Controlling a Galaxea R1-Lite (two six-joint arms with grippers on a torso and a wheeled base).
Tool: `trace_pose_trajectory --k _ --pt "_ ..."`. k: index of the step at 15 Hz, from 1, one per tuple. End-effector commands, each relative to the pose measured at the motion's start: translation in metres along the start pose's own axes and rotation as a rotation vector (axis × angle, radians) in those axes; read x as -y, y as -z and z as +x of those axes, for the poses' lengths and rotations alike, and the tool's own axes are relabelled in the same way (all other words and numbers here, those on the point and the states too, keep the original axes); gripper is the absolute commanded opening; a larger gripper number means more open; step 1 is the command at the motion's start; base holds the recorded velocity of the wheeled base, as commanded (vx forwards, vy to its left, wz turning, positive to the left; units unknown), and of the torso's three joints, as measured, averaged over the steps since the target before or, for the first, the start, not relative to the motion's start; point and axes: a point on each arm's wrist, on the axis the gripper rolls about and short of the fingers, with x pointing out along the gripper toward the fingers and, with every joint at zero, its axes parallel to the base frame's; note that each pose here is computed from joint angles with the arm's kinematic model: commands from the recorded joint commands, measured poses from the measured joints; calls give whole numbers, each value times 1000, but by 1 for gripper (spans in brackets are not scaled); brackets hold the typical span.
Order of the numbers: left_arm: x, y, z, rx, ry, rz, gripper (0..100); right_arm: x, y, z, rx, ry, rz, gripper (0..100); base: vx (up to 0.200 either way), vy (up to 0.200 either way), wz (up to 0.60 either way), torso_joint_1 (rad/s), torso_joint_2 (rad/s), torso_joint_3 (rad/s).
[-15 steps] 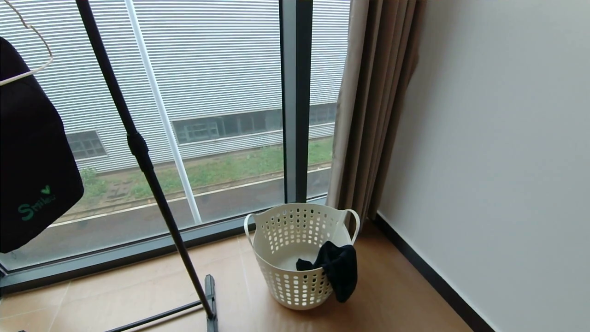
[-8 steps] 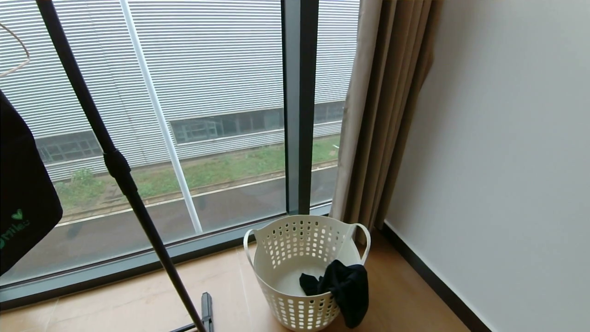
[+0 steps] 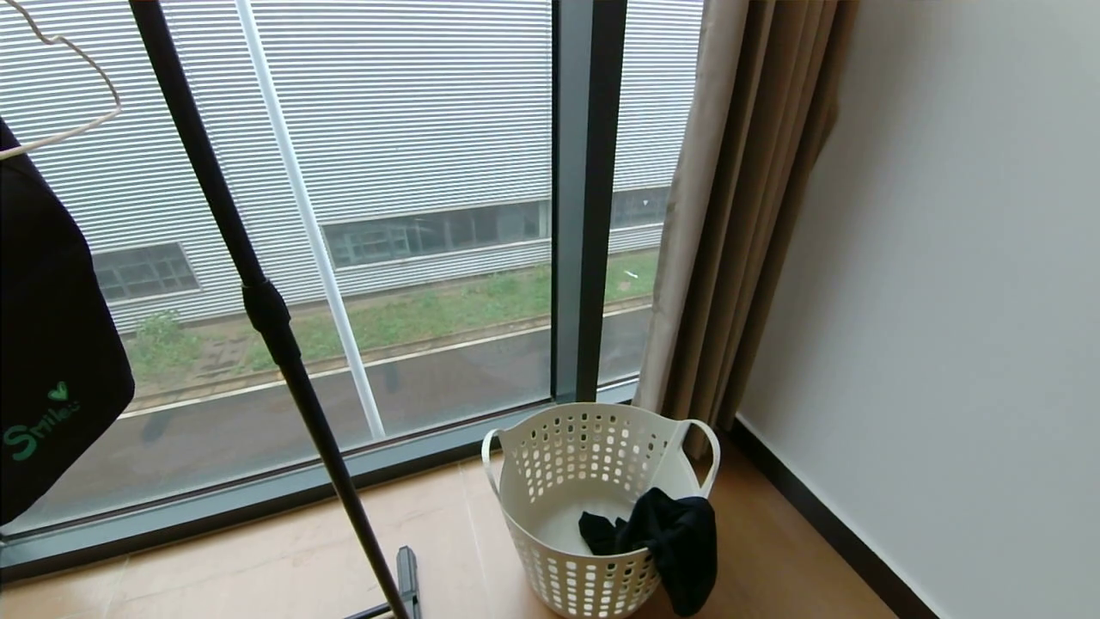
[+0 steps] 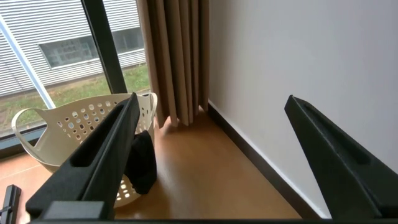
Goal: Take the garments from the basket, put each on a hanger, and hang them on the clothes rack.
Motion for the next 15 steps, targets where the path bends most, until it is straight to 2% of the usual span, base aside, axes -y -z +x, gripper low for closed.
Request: trace_pose_trajectory --k 1,6,15 --pt "0 0 0 0 -1 -2 100 0 0 0 0 0 1 100 0 0 0 0 0 0" --pt "0 0 0 0 1 -3 100 0 0 0 0 0 0 100 0 0 0 1 2 -42" --pt "0 0 0 0 1 -5 100 0 0 0 0 0 0 100 0 0 0 2 0 -185"
